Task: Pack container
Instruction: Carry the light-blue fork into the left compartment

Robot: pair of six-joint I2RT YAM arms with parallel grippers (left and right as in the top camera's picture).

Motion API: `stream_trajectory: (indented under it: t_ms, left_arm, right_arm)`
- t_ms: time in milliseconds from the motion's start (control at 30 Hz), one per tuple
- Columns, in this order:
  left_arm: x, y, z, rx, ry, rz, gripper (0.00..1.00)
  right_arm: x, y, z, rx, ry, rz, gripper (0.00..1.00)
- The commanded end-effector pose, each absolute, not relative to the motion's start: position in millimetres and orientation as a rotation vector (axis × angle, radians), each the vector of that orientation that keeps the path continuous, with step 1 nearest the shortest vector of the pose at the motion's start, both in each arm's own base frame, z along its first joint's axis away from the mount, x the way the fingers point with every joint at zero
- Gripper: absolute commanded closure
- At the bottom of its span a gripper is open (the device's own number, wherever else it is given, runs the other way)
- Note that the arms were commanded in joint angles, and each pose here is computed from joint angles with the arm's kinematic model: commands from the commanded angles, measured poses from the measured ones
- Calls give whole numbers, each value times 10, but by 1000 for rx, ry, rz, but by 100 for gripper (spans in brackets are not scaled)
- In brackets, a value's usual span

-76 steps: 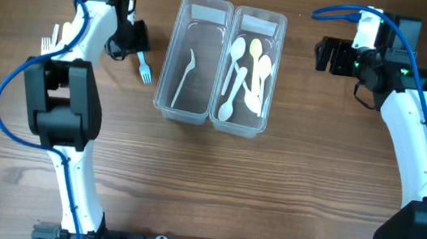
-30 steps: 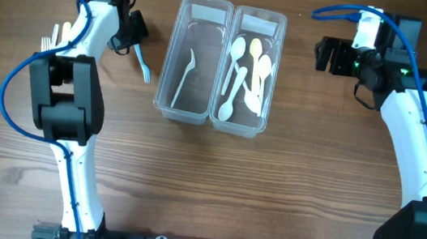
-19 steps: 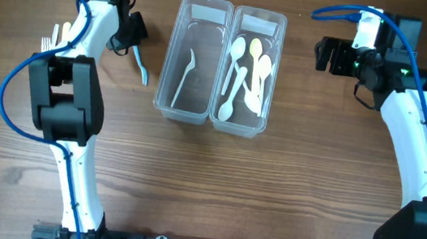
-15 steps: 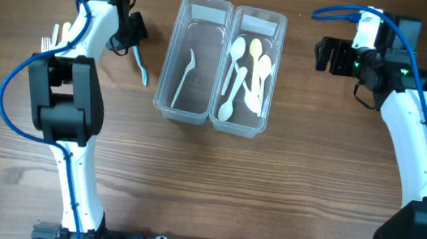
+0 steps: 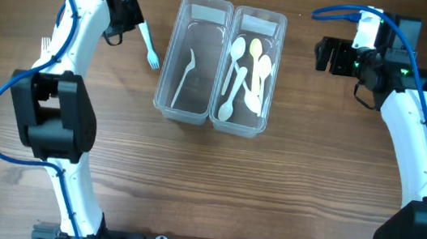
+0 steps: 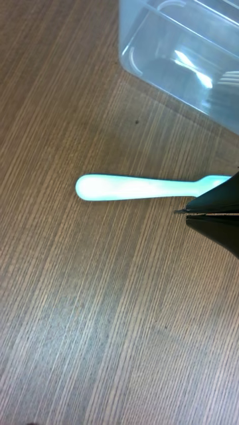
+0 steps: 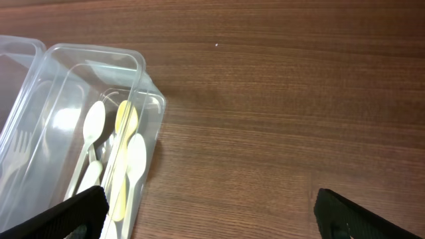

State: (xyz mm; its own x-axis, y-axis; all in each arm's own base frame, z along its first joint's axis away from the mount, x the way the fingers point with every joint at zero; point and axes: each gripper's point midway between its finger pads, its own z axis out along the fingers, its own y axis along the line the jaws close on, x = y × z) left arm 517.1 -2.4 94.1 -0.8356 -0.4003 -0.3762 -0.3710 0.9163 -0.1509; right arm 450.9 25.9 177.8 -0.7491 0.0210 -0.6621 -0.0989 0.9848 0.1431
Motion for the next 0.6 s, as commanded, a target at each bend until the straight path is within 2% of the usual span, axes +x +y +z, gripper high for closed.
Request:
stream_trajectory:
  t_ms: [0,33,133,233,467,567]
  left_arm:
    - [5175,-103,1345,-480,2601,-104,96]
    - [5176,-117,1426,-473,2584,-109,96]
    - [5183,-171,1456,-458,2578,-122,56]
    - [5213,-246,1389,-442,2587,-142,40]
    - [5381,-477,703,-479,2649,-161,43]
    - [5364,-509,439,-560,2685,-189,49]
  right_arm:
    - [4513,245,1839,-65,2392,202,0]
    - [4513,245,1839,-65,2392,202,0]
    - [4513,245,1839,-65,2392,202,0]
    - [4513,245,1839,-66,2391,202,0]
    - [4513,245,1839,-65,2392,202,0]
    - [4513,245,1839,-65,2392,202,0]
